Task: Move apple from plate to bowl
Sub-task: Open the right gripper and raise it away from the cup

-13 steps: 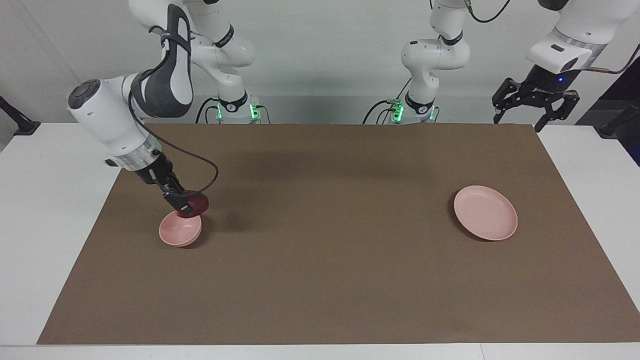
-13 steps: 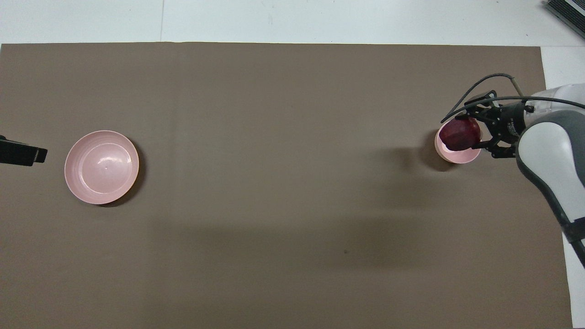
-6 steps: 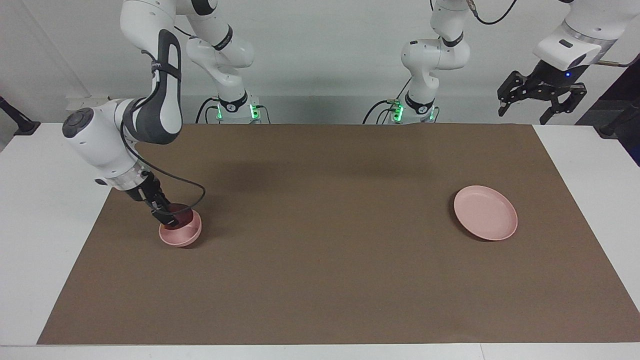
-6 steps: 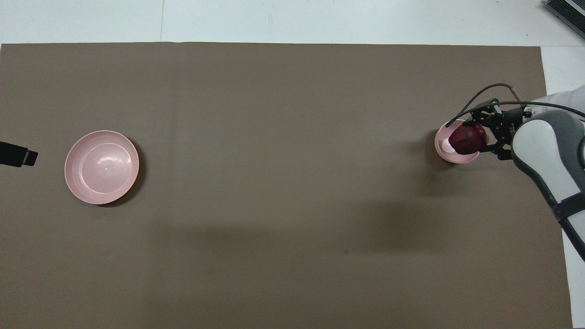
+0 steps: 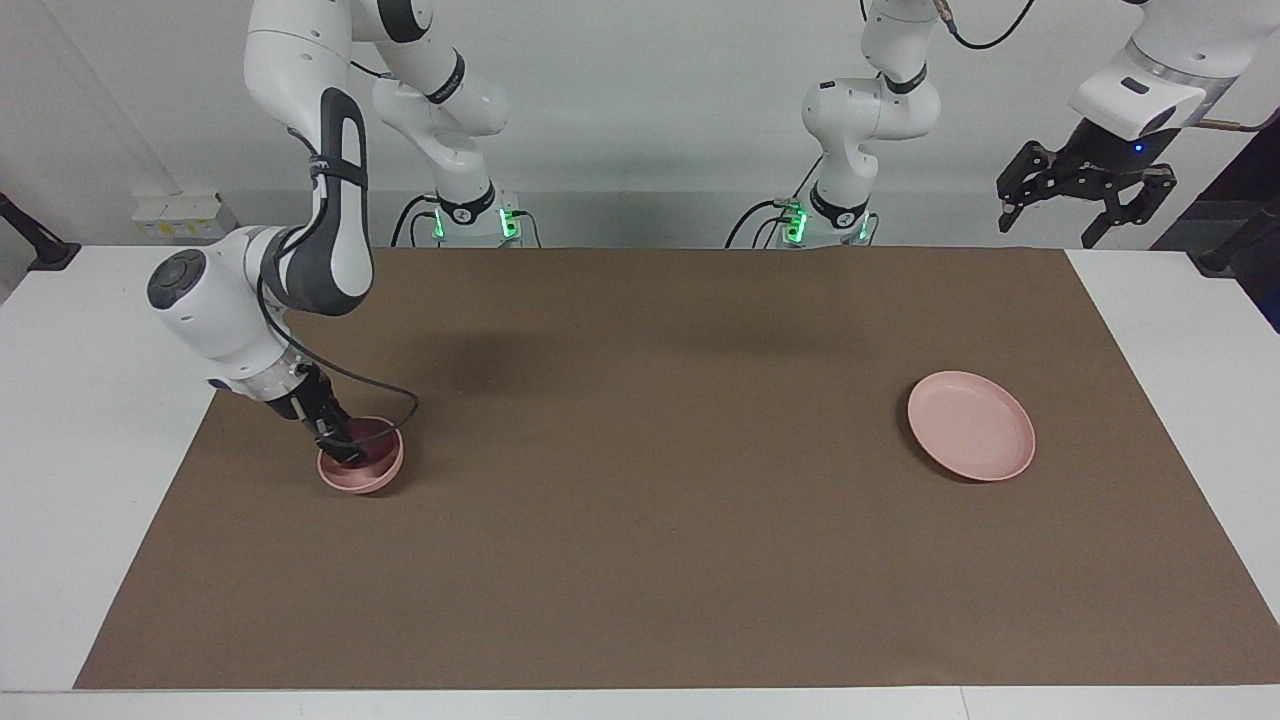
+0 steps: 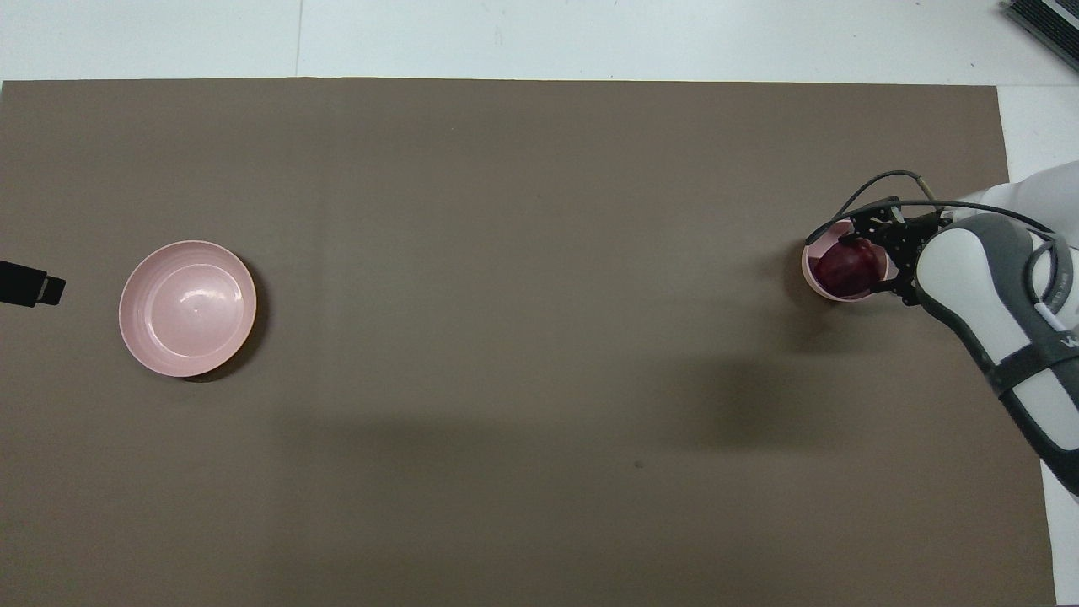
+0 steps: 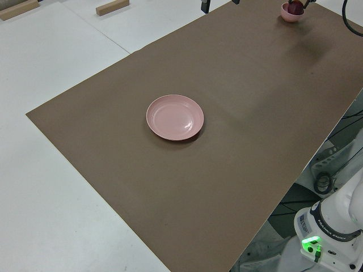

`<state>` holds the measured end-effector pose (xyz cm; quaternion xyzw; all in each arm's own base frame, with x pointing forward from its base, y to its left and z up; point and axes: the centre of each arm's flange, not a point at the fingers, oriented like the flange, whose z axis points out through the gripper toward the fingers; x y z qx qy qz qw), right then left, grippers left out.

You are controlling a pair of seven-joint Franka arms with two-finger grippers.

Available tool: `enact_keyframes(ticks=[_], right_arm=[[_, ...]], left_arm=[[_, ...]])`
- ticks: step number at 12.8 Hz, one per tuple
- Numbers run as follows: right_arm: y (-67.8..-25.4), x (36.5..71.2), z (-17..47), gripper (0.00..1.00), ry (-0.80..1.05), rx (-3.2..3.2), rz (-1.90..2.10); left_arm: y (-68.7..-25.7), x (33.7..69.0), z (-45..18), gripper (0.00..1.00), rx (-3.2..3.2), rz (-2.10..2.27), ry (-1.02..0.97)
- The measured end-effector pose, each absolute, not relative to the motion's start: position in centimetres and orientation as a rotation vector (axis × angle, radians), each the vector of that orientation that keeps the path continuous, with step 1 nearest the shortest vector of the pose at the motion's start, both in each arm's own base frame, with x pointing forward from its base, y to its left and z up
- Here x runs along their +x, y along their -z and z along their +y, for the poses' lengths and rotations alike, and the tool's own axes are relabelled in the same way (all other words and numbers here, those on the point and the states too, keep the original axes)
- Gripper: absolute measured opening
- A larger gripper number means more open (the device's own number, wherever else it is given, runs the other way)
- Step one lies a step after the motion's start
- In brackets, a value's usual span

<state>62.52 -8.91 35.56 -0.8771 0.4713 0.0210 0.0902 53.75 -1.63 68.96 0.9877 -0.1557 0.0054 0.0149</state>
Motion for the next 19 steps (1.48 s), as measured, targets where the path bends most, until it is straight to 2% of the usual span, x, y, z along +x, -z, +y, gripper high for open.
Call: enact_keyframes(ticks=[1, 5, 12, 16, 19], right_arm=[[-36.2, 62.7, -8.8, 1.0, -0.052, -2.616, 1.384], [-41.9, 63.8, -7.8, 1.0, 0.028, -2.784, 1.156], [-49.1, 63.5, -5.6, 1.0, 0.012, -3.129, 0.257], [-54.9, 60.7, 1.6, 1.0, -0.008, -3.184, 0.036], [-59.0, 57.6, 2.3, 1.0, -0.027, -3.173, 0.034]], left_arm=[[-69.1, 53.7, -1.6, 1.0, 3.075, -0.48, -0.02], [-69.3, 53.7, -1.4, 1.0, 3.079, -0.471, -0.028], [-69.3, 53.7, -1.3, 1.0, 3.082, -0.466, -0.029], [-69.4, 53.7, -1.3, 1.0, 3.082, -0.466, -0.029], [-69.4, 53.7, -1.3, 1.0, 3.082, -0.466, -0.029]])
